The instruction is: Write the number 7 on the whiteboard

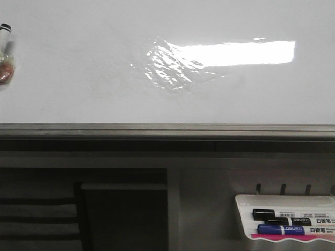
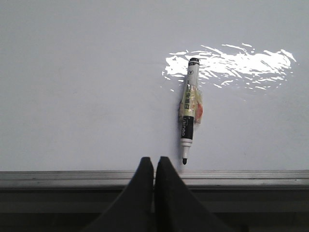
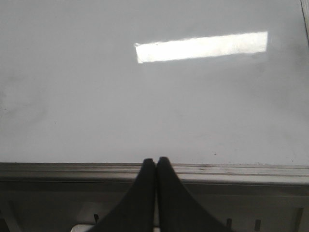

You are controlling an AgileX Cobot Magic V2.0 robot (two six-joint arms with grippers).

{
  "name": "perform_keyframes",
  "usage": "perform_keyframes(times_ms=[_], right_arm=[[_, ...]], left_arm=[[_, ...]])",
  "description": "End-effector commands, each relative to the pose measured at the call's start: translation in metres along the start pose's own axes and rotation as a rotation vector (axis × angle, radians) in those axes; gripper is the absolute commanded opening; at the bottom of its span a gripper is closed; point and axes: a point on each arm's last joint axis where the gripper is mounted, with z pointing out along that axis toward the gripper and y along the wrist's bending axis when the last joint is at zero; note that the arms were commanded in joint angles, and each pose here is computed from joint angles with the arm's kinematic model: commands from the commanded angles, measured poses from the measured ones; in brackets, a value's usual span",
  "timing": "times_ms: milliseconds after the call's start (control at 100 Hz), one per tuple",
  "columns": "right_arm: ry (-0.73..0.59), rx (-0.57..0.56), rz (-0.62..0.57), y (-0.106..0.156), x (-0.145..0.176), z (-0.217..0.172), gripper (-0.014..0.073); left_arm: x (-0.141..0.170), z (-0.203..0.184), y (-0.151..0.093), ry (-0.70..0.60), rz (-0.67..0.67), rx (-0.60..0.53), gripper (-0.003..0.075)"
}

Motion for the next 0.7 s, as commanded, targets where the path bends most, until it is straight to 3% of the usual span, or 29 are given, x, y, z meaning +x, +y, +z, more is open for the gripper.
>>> perform_keyframes(times_ms=[0,260,390,610,690], right_arm=[[-0.070,-0.006,-0.010,0.001,0.002,0.000,-0.0071],[-0.102,-0.011,-0.010,0.001,-0.001,0.000,-0.0071],[-0.135,-0.018,0.091,0.001,-0.010,-0.002,-0.0071],[-0.144,-0.010,0.095,0.001,-0.060,-0.016,-0.0071],[-0.098,0.003,0.048,0.001,-0.078,-0.020,-0.0071]], left_arm=[[0.002,-0.001,0.001,-0.083,-0.008,-0.008,-0.0020],[0.001,-0.001,0.001,-0.087,-0.008,-0.008,-0.0020],[-0.007,-0.002,0.001,-0.142,-0.055,-0.010,-0.0020],[-0.061,-0.016,-0.002,-0.215,-0.084,0.017,-0.0020],[-0.085,-0.023,-0.004,-0.216,-0.089,0.033,-0.0020]])
